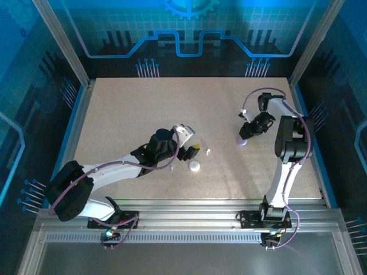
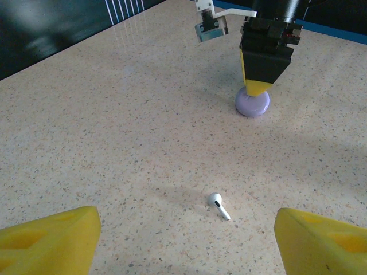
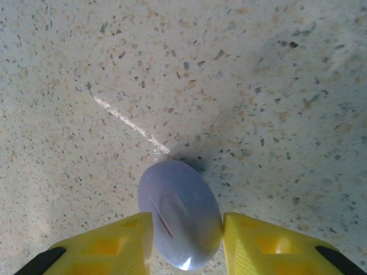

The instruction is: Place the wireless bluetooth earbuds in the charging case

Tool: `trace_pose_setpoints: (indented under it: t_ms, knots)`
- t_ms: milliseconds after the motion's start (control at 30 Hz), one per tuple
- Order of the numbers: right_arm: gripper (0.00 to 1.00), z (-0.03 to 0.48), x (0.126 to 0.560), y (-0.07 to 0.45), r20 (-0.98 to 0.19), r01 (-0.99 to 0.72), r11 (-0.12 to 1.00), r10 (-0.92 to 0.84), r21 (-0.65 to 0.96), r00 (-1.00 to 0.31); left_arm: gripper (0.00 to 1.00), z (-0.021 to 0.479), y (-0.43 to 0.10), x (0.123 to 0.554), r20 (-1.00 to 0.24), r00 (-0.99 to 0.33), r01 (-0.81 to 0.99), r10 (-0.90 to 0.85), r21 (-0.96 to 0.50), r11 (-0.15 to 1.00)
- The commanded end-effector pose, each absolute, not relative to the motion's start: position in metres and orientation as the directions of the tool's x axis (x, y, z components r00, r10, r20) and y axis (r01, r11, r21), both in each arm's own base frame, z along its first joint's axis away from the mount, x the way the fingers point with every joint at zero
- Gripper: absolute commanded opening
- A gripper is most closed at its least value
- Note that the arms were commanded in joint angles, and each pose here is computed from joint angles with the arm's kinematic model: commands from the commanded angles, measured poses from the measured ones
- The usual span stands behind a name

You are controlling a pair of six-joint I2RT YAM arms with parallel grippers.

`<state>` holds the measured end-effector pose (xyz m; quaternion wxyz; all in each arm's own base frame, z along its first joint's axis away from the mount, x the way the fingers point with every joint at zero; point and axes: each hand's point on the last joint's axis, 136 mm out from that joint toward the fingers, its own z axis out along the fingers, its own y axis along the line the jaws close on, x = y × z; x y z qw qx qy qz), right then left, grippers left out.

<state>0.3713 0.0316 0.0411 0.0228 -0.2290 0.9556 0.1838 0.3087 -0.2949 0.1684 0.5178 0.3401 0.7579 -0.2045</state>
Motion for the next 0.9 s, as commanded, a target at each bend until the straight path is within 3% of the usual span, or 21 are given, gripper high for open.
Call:
trace_pose_setpoints:
  t_ms: [0, 267, 500, 733, 867]
  knots:
    - [0.38, 0.043, 0.38, 0.023, -0.135, -0.427, 0.843, -0.406, 0.328, -0.904, 0.8, 0.174, -0.294, 0.31, -0.928, -0.229, 0.716, 0.293, 0.043, 0.697]
    - [0.4, 0.05, 0.386, 0.021, -0.16, -0.425, 0.855, -0.395, 0.295, -0.905, 0.81, 0.177, -0.292, 0.317, -0.929, -0.261, 0.696, 0.26, 0.005, 0.718]
    - [0.47, 0.092, 0.39, 0.03, -0.24, -0.405, 0.883, -0.351, 0.237, -0.905, 0.81, 0.184, -0.269, 0.328, -0.922, -0.352, 0.619, 0.163, -0.098, 0.78]
    - [0.6, 0.139, 0.362, 0.064, -0.258, -0.336, 0.915, -0.276, 0.225, -0.926, 0.81, 0.185, -0.218, 0.335, -0.857, -0.515, 0.411, 0.018, -0.228, 0.883]
    - [0.62, 0.155, 0.338, 0.097, -0.251, -0.338, 0.925, -0.291, 0.174, -0.923, 0.81, 0.183, -0.183, 0.333, -0.804, -0.586, 0.259, -0.1, -0.303, 0.917]
